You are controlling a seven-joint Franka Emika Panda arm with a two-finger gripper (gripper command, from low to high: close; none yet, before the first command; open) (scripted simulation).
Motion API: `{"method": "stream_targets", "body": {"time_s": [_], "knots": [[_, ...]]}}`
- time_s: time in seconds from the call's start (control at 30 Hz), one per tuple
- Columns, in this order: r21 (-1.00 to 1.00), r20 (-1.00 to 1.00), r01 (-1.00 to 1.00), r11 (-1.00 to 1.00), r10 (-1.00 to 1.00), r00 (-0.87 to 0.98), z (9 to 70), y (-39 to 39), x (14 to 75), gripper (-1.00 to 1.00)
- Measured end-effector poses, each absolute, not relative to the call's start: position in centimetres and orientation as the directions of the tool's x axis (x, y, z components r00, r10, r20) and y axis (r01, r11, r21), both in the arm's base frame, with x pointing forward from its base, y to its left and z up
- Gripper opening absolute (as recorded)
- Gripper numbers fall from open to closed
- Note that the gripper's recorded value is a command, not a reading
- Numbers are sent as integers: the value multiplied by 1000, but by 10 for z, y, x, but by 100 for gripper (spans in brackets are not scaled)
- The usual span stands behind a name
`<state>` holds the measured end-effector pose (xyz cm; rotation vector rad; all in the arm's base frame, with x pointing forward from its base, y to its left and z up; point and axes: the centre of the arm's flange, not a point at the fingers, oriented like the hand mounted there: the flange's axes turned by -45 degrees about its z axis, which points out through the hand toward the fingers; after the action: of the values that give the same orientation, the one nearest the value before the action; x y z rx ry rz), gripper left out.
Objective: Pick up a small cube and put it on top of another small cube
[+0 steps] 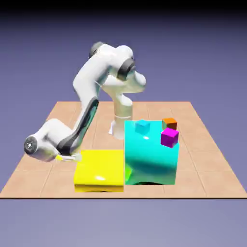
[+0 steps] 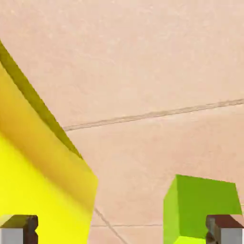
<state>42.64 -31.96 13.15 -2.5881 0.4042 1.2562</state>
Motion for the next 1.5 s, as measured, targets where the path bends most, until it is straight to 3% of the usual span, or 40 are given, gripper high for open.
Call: {"method": "stream_targets", "body": {"time_s": [0.17,0.3,0.33,0.57,0.8,1.17,1.5], "knots": [[0,-880,-407,-913,-193,433,118,-351,379,0],[-1,-880,-407,-913,-192,434,83,-337,349,0],[0,-880,-407,-913,-193,433,74,-333,339,-100],[23,-854,-373,-927,-213,475,133,-346,401,-100],[-5,-738,-466,-885,-311,599,193,-265,475,-100],[-119,-802,-700,-705,-347,486,281,-132,489,-100],[-31,-858,-770,-637,-378,348,397,-14,455,-100]]}}
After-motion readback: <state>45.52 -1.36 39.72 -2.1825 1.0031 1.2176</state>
